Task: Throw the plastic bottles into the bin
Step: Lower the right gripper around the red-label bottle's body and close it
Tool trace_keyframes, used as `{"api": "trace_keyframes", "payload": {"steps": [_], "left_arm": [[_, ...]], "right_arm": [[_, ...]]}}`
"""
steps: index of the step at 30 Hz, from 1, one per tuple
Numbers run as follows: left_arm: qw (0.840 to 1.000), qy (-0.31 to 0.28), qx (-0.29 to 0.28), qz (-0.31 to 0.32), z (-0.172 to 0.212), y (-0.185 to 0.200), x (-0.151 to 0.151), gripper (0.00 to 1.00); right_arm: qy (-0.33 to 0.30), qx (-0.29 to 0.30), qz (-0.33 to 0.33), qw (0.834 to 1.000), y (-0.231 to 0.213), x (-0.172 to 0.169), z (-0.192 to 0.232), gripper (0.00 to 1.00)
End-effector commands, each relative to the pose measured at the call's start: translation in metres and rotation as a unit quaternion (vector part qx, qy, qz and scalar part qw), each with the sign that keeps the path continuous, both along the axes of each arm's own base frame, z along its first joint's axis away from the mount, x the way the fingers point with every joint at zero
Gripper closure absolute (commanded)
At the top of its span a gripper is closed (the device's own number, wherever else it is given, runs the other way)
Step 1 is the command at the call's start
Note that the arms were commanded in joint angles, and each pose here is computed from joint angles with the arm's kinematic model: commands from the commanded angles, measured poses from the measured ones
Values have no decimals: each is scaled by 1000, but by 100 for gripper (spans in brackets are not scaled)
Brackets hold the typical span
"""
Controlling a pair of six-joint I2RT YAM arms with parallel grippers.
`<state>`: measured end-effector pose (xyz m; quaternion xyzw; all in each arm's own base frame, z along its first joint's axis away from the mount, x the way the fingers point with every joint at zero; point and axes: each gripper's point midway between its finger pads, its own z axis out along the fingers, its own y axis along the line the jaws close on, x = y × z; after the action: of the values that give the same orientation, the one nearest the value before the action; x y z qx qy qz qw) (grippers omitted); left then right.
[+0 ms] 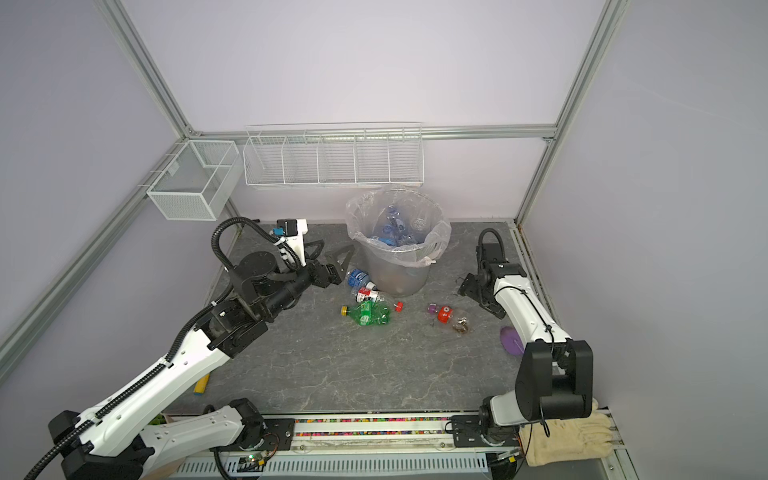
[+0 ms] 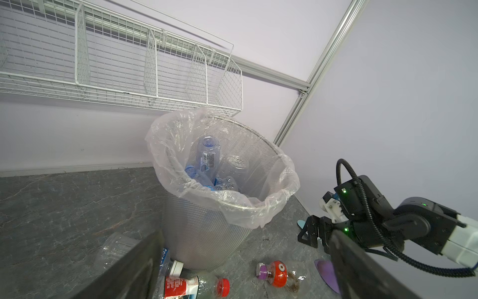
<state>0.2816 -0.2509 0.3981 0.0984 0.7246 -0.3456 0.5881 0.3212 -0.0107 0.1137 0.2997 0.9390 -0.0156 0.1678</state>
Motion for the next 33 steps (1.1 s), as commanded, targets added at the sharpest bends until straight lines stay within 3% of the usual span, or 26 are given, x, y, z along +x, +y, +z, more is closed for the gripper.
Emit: {"api": "trace_keyframes", "payload": {"steps": [1,11,21,33], "left_arm": [[1000,12,1,8,-9,5,-2,1],[1000,12,4,10,-10,6,-2,1],[1000,14,1,11,-11,7,-3,1],[1000,13,-2,12,-10,9,-4,1]], "right_arm": [[55,-33,-9,998,-15,-14,-20,3],[82,-14,5,996,-3,-43,-51,5],[104,18,53,993,43,-75,-68,7],[59,39,75,995,59,-78,-40,7]]}}
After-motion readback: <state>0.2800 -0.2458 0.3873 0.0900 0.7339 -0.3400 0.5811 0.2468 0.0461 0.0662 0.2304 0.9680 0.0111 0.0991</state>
